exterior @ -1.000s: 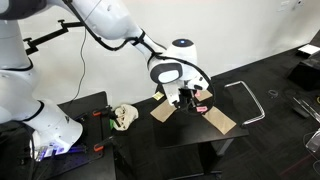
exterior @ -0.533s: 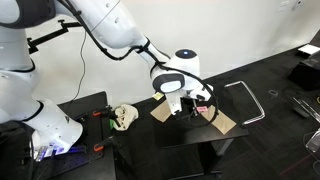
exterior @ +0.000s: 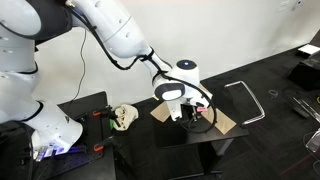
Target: Move the pen from the bowl to the table
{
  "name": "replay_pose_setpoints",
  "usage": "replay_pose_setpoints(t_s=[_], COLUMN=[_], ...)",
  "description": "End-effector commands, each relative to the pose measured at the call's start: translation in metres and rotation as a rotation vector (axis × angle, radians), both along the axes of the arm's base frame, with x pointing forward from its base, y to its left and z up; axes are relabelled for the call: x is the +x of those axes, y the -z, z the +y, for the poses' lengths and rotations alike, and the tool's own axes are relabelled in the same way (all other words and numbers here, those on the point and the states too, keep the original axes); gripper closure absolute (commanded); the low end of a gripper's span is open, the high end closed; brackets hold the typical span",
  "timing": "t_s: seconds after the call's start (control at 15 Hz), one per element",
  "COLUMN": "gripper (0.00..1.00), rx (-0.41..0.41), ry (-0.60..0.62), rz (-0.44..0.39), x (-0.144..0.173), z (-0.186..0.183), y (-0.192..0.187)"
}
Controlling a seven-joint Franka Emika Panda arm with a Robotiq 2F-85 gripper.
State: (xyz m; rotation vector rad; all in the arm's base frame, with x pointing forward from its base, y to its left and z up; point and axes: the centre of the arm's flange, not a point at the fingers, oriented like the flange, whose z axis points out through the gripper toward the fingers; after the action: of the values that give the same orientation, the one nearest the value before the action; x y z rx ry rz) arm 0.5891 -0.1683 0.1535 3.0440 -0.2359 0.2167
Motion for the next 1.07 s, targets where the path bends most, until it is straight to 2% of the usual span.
replay_pose_setpoints(t_s=[0.0, 0.6, 0.67, 0.73, 1.0], gripper=[0.97, 0.97, 0.64, 0.63, 0.34], rx=[0.008, 0.006, 0.003, 0.002, -0.005], ry=[-0.024, -0.033, -0.035, -0.038, -0.055], rz=[-0.011, 0.003, 0.005, 0.003, -0.017], x=[0.010, 0.020, 0.020, 0.021, 0.027], z=[-0.004, -0.001, 0.000, 0.001, 0.010], y=[0.016, 0.031, 0.031, 0.030, 0.015])
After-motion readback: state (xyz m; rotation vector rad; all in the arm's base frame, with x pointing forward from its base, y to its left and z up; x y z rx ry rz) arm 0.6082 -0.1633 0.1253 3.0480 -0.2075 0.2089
